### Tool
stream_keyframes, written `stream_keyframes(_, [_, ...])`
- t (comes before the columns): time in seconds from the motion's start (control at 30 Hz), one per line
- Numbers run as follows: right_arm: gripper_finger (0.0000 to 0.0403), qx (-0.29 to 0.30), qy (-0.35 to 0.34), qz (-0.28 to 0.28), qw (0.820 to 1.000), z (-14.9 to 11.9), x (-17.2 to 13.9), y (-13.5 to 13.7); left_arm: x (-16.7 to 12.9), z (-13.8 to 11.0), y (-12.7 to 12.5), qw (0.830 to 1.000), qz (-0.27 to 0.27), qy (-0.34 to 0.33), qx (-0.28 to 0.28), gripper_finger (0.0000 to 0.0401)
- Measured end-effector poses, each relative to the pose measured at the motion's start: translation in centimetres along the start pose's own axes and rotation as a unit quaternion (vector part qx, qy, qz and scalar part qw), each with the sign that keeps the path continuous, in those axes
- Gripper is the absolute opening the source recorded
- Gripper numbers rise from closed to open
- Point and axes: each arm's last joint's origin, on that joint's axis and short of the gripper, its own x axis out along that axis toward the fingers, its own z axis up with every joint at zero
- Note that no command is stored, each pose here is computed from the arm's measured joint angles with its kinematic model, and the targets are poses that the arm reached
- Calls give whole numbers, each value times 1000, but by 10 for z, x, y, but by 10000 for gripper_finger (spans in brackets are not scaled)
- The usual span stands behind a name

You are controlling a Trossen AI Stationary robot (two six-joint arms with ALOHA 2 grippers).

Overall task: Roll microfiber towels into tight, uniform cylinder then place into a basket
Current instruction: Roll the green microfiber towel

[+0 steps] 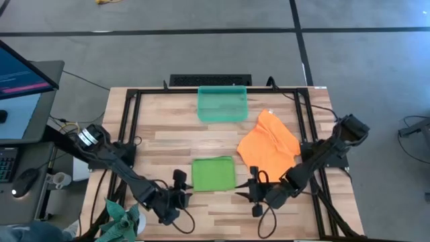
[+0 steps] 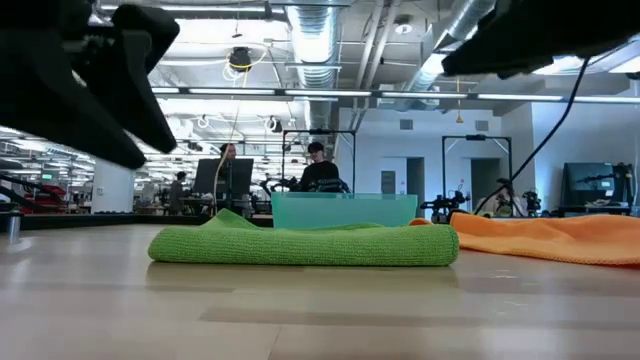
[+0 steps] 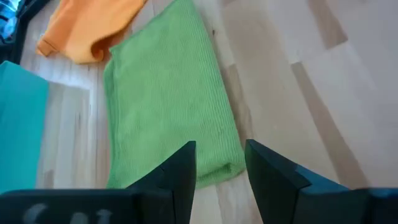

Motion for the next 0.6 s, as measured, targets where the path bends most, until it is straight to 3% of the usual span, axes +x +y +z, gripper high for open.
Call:
stream_keyframes(0.13, [109, -13, -1, -5, 1000, 0, 10, 3, 4, 2, 0, 1000, 5, 4, 20, 130])
stream_keyframes(0.3, [129, -78, 2, -14, 997, 24, 15, 1, -7, 26, 7, 999, 7, 3, 50, 130])
stream_keyframes(0.47, [179, -107, 13, -19, 994, 50, 14, -2, -17, 40, 13, 999, 8, 12, 40, 130])
stream_keyframes(0.6, [220, -126, 53, -8, 991, 44, 16, -3, -13, 35, 10, 1000, 5, 21, 20, 130])
